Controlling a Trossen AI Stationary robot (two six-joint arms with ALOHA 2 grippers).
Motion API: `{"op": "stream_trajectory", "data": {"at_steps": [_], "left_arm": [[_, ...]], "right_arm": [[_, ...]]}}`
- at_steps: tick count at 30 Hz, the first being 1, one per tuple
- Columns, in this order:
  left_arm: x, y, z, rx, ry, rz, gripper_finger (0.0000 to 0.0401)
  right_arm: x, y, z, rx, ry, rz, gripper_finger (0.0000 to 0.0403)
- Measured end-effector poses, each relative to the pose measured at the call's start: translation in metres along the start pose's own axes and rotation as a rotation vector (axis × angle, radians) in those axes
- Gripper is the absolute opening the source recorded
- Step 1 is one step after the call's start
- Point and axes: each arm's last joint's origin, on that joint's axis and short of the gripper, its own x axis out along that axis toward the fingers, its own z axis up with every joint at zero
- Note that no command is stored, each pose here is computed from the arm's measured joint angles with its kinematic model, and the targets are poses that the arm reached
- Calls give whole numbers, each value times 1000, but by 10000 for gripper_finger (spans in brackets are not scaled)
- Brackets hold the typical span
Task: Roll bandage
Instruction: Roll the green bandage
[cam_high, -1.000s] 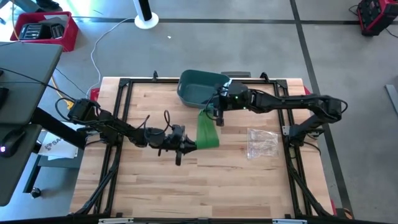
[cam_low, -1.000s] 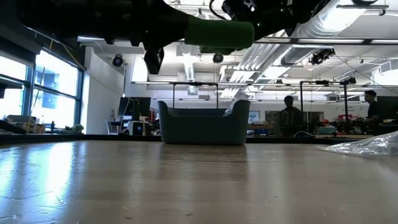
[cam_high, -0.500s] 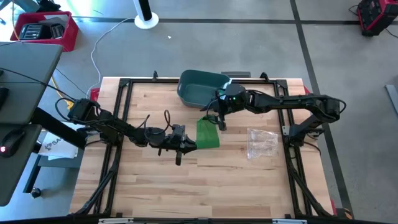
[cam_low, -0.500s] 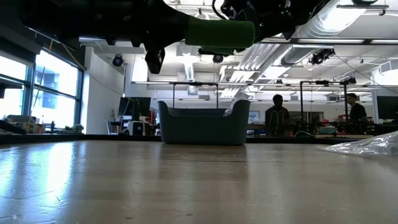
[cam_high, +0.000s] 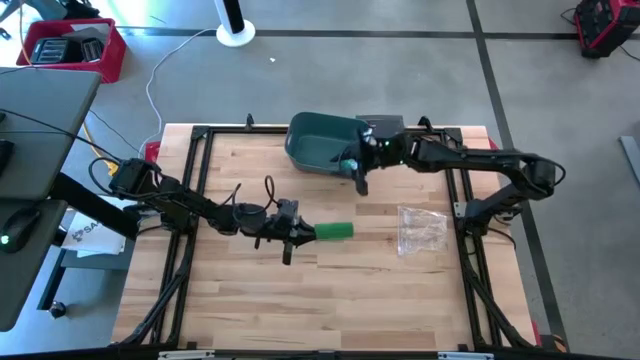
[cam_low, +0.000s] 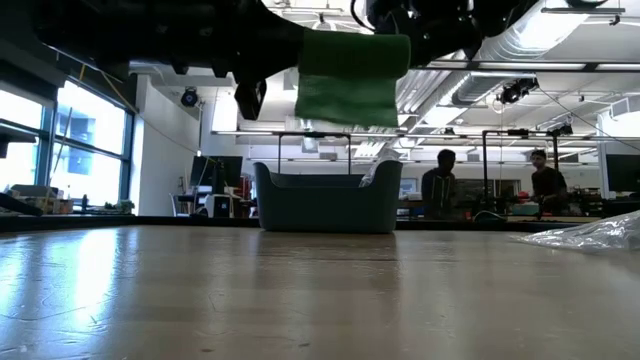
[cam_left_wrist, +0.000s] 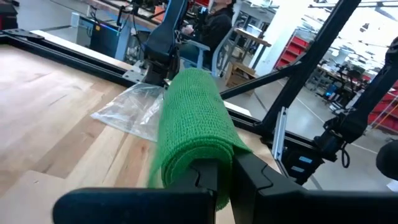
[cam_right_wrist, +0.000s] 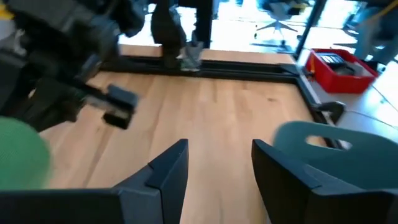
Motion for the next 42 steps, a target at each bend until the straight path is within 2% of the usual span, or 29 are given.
{"op": "stream_trajectory", "data": {"at_steps": [5,12,15,19,21,25,28,31,35,42], "left_arm": [[0,0,0,2,-2,4,10],[-1,-4,2,103,-47,42,10],[-4,-9,7,145,-78,36,10],[-10,-19,19,192,-158,10,10],[-14,-24,26,217,-194,-2,10],[-21,-32,37,253,-255,-25,10],[-24,-35,40,264,-270,-35,10],[-25,-36,43,260,-294,-42,10],[-26,-37,46,278,-323,-45,10],[-26,-37,46,282,-332,-48,10]], "right_arm": [[-20,-8,5,13,9,-41,168],[-58,6,12,43,85,-24,168],[-72,19,6,44,173,14,168],[-76,34,-17,42,240,35,168],[-71,44,-30,22,193,86,168],[-57,69,-44,-15,-4,193,167],[-49,87,-42,-80,-179,199,167],[-41,101,-36,-141,-286,172,167],[-34,110,-23,-141,-318,122,167],[-26,124,-10,-196,-308,159,167]]}}
